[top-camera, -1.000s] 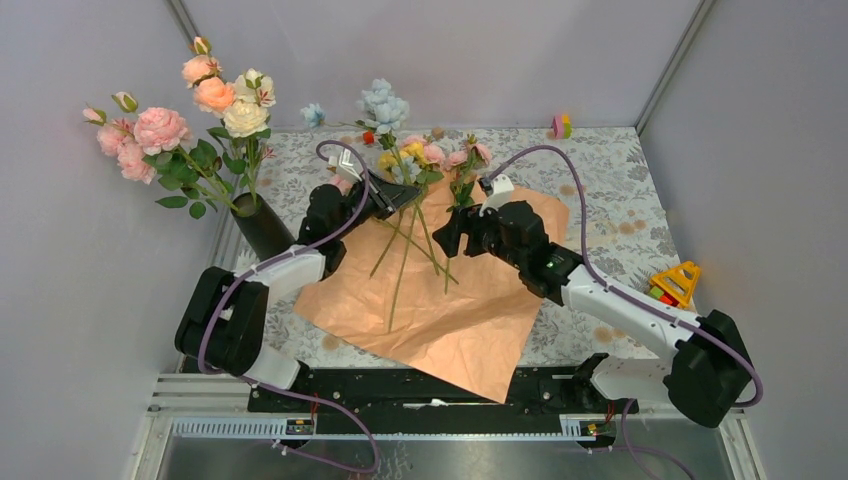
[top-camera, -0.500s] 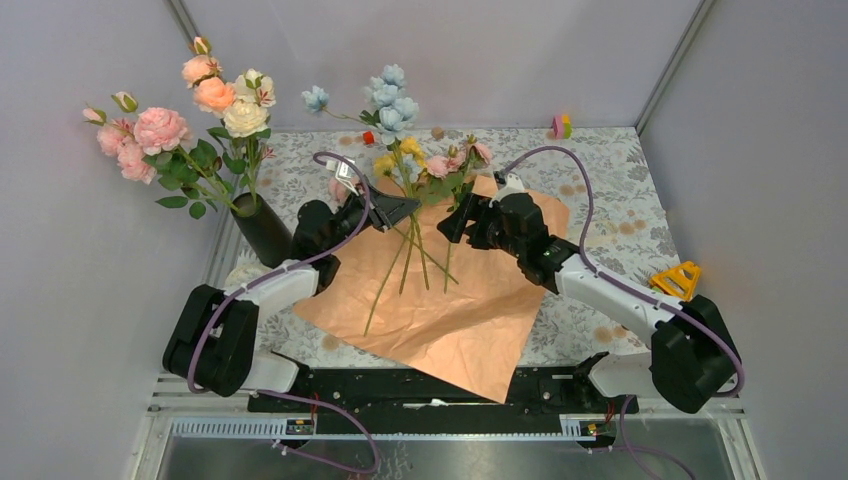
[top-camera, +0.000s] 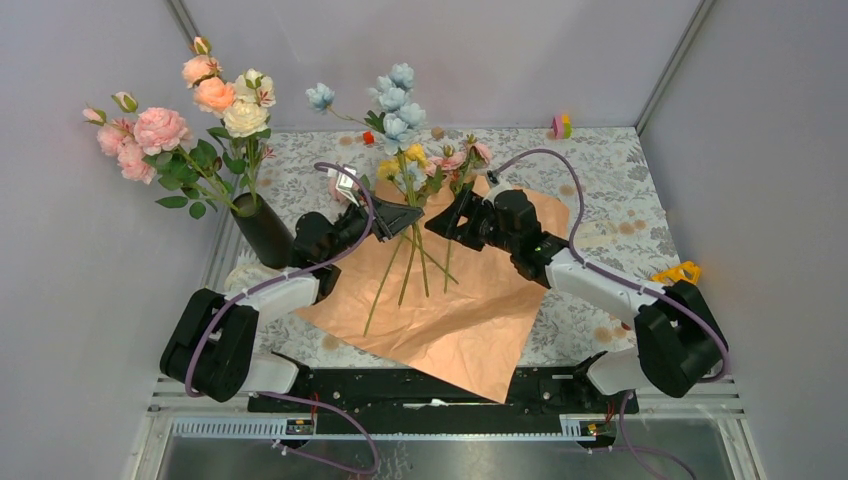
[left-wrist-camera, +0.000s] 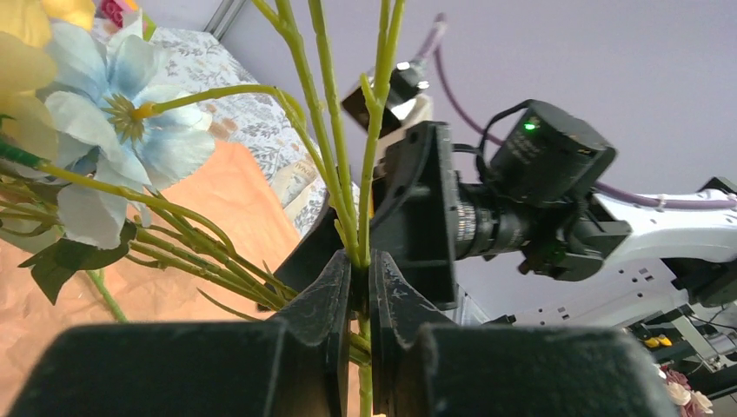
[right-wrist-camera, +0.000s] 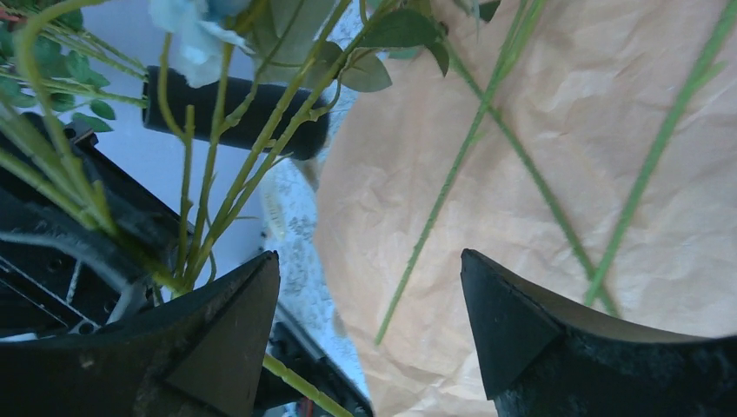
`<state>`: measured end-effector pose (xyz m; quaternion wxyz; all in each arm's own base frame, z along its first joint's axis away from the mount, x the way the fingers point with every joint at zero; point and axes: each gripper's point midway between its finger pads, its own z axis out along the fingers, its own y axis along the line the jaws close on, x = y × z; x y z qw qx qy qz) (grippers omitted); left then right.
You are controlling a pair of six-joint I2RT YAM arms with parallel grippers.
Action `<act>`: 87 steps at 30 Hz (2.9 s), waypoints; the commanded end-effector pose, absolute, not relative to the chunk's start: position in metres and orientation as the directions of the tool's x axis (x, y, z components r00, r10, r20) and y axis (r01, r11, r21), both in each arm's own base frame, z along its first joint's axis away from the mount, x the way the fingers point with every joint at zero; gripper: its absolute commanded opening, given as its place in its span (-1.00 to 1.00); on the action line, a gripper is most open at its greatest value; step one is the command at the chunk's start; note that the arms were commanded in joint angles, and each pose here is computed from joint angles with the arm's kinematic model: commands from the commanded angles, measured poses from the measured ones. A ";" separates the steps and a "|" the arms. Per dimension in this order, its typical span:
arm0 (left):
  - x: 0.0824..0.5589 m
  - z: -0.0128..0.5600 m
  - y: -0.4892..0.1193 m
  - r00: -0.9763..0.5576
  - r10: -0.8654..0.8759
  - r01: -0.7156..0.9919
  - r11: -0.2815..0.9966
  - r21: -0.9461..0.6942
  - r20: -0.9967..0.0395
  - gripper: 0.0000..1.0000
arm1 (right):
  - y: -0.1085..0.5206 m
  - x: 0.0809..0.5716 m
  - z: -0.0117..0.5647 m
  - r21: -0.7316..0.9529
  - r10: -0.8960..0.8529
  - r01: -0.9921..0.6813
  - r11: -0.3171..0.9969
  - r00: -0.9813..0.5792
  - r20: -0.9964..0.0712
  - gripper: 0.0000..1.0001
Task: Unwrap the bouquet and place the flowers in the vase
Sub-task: Pick up the fake flower from the wrapping paper.
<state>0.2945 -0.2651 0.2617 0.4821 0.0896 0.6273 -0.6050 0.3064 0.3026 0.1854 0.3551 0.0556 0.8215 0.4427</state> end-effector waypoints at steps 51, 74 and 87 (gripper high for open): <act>0.251 0.319 -0.275 -0.444 -0.488 0.819 0.119 -0.561 -0.752 -0.98 | 0.345 0.335 0.234 0.965 0.543 -0.153 0.215 -0.803 -0.248 -1.00; 0.232 0.326 -0.259 -0.467 -0.391 0.780 0.241 -0.578 -0.793 -1.00 | 0.328 0.360 0.182 0.853 0.523 -0.181 0.489 -0.722 -0.453 -0.81; 0.247 0.333 -0.232 -0.480 -0.423 0.702 0.340 -0.626 -0.768 -1.00 | 0.309 0.363 0.185 0.831 0.545 -0.161 0.532 -0.686 -0.482 -0.47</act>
